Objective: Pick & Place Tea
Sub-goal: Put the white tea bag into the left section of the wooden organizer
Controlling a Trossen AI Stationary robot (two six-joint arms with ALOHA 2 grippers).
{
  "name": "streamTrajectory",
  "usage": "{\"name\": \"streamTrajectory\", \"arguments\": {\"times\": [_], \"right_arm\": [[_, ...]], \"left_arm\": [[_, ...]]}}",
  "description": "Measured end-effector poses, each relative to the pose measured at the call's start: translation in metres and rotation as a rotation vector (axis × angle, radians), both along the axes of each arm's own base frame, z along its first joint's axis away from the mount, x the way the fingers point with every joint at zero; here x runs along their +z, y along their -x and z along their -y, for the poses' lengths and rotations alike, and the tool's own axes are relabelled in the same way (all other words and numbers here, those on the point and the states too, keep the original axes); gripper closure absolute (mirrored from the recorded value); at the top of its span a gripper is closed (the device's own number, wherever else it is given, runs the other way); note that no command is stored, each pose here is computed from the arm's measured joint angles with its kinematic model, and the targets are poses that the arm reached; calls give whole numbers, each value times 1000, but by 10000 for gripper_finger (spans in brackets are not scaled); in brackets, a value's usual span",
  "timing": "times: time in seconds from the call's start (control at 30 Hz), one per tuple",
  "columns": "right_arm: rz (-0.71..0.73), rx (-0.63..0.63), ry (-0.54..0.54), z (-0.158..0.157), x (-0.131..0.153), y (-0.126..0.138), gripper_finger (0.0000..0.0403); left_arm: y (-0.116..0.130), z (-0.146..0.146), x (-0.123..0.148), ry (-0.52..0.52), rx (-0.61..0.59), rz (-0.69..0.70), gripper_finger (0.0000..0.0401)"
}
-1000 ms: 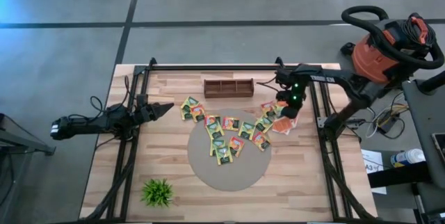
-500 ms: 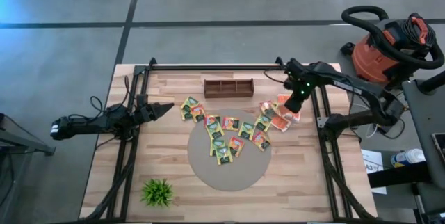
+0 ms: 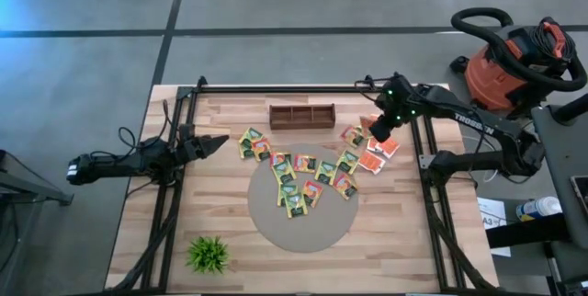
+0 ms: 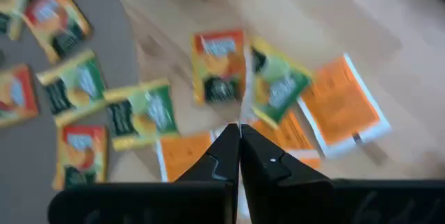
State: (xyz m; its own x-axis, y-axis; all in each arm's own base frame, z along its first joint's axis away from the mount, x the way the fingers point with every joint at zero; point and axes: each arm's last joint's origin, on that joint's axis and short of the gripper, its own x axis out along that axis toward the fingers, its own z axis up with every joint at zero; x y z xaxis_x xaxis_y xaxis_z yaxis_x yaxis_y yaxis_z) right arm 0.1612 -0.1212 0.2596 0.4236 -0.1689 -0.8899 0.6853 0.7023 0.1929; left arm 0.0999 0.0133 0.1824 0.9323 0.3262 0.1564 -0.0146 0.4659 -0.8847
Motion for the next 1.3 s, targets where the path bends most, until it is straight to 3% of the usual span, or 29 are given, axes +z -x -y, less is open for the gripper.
{"name": "streamTrajectory", "arguments": {"times": [0.2, 0.4, 0.53, 0.9, 1.1, 1.3], "right_arm": [[165, 34, 91, -6, 7, -34, 394], [190, 96, 263, -16, 22, -69, 394], [153, 186, 360, -21, 31, -93, 394], [132, 394, 492, -23, 53, -156, 394], [140, 479, 582, -23, 66, -183, 394], [49, 600, 822, -31, 75, -207, 394]], "left_arm": [[-1, -1, -1, 147, -6, 43, 309], [-7, -3, -7, 332, 46, 29, 309], [-11, -6, 2, 323, 95, 8, 306], [-27, -12, 19, 184, 215, -109, 237], [-35, -13, 18, 275, 185, -123, 236], [-42, -24, 19, 505, 46, -10, 236]]}}
